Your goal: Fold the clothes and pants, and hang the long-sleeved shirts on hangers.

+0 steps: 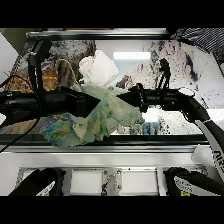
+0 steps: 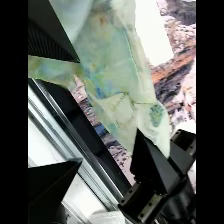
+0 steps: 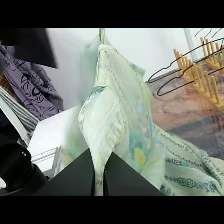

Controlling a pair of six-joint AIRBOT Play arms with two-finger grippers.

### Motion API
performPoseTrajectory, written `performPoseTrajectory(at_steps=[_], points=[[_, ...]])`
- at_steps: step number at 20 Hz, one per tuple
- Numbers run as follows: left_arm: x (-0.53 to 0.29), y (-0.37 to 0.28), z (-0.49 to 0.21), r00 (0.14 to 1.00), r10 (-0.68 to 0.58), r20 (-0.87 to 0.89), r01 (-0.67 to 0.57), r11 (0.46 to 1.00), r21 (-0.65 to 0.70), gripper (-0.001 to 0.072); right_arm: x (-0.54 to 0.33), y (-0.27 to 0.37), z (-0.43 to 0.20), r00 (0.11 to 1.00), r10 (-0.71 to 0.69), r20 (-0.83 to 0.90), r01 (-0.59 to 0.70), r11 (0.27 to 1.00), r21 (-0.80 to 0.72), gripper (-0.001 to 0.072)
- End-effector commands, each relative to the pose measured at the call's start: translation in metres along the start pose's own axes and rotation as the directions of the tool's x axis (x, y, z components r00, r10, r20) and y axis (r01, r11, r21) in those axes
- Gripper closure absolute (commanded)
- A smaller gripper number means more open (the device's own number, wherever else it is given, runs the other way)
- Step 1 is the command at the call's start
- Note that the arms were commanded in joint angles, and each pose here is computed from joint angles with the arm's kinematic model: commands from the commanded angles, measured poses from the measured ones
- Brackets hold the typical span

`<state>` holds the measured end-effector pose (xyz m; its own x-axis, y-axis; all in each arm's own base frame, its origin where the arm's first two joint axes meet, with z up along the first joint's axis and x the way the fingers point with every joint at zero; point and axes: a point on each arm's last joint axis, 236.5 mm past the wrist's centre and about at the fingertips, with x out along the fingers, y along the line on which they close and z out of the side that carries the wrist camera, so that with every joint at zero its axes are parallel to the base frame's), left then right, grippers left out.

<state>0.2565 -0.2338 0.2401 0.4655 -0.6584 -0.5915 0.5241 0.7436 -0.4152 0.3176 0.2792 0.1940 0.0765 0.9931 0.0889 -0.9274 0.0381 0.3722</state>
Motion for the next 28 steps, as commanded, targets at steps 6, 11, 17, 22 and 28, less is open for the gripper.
performPoseTrajectory(at_steps=[6,11,17,22,28], points=[[-0.090,0.080,-0.001,0.937,0.331,0.110,-0.308,0.933,-0.187,0.0087,-0.021,-0.014,0.014,0.998,-0.061,0.032,0.060,0.998,0.026,0.0703],[-0.064,0.137,-0.078,0.927,0.374,-0.006,-0.348,0.856,-0.382,0.0086,-0.030,-0.015,0.036,0.991,-0.085,0.106,0.083,0.996,0.017,0.0702],[0.004,0.150,-0.122,0.982,0.185,-0.032,-0.183,0.908,-0.377,0.0086,-0.033,-0.017,0.041,0.988,-0.091,0.123,0.089,0.996,0.020,0.0703],[0.038,0.173,-0.136,0.980,0.151,-0.130,-0.186,0.929,-0.321,0.0086,-0.033,-0.016,0.041,0.988,-0.090,0.123,0.088,0.996,0.020,0.0702],[0.066,0.198,-0.151,0.969,0.131,-0.210,-0.197,0.921,-0.337,0.0087,-0.033,-0.016,0.041,0.988,-0.090,0.123,0.088,0.996,0.021,0.0703]])
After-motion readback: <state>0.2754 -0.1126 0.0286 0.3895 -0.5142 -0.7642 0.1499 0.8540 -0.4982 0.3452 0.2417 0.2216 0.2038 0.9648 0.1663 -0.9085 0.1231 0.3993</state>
